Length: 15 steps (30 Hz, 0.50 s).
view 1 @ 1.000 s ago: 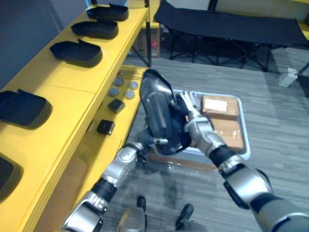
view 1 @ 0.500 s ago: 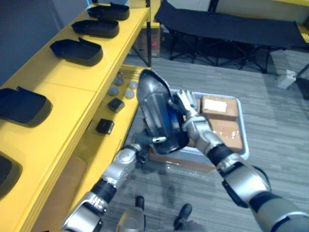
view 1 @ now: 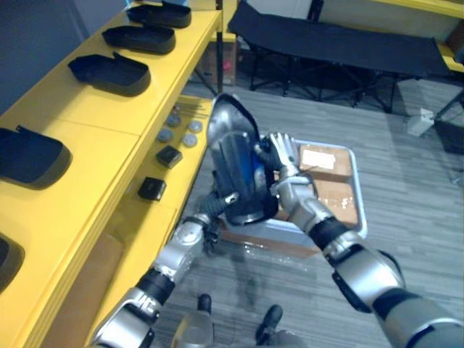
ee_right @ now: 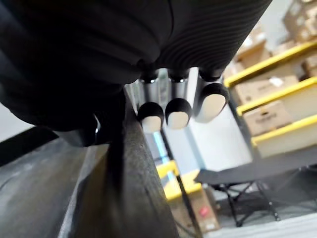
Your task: Walk over and take plastic housings, then place them on the shelf
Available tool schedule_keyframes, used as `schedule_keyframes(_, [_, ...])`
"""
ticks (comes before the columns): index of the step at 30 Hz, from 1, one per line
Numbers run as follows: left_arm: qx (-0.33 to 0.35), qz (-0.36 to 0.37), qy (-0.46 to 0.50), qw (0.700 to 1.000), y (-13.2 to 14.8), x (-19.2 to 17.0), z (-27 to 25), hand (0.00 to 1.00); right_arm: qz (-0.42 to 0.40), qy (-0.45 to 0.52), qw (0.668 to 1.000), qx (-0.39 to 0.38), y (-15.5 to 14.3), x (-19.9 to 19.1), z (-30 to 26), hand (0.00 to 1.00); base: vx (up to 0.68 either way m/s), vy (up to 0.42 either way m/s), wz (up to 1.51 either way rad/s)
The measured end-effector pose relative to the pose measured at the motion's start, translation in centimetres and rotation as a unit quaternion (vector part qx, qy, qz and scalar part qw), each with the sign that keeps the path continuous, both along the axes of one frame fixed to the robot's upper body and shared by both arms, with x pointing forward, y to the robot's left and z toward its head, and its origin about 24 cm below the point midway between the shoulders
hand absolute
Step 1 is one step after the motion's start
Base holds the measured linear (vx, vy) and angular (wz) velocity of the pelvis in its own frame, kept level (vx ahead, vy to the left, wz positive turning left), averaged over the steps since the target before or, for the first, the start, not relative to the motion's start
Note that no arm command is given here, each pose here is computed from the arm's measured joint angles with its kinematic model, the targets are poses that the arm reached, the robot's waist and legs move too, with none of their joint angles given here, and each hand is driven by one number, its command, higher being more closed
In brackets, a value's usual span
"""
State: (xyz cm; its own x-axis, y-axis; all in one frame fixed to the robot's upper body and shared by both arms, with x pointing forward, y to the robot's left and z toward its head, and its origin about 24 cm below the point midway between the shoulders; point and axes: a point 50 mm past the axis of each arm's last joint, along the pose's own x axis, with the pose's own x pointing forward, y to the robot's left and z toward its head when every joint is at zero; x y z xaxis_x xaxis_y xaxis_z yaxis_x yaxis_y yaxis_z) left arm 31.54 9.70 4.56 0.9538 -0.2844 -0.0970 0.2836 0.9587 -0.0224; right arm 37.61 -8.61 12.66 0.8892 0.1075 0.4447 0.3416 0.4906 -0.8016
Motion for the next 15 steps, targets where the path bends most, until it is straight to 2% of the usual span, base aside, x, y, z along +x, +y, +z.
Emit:
schedule_keyframes(4, [0.021, 0.043, -0.068, 0.997, 0.3, 0.0, 1.6, 1.0, 0.008, -0.046, 0.995, 0.084, 0.4, -1.0, 1.0, 1.0, 0.01, 0.005, -0.1])
schedule_keyframes(8, [0.038, 0.075, -0.13, 0.988, 0.3, -0.3, 3.1, 1.0, 0.019, -0.083, 0.99, 0.115, 0.6, -1.4, 1.9, 1.0, 0.0, 0.002, -0.05])
schedule_keyframes(15, [0.108, 0.109, -0.214, 0.965, 0.1, -0.7, 4.7, 1.0, 0.003, -0.102, 0.981, 0.163, -0.1, -2.2, 1.2, 1.0, 0.0, 0.003, -0.06])
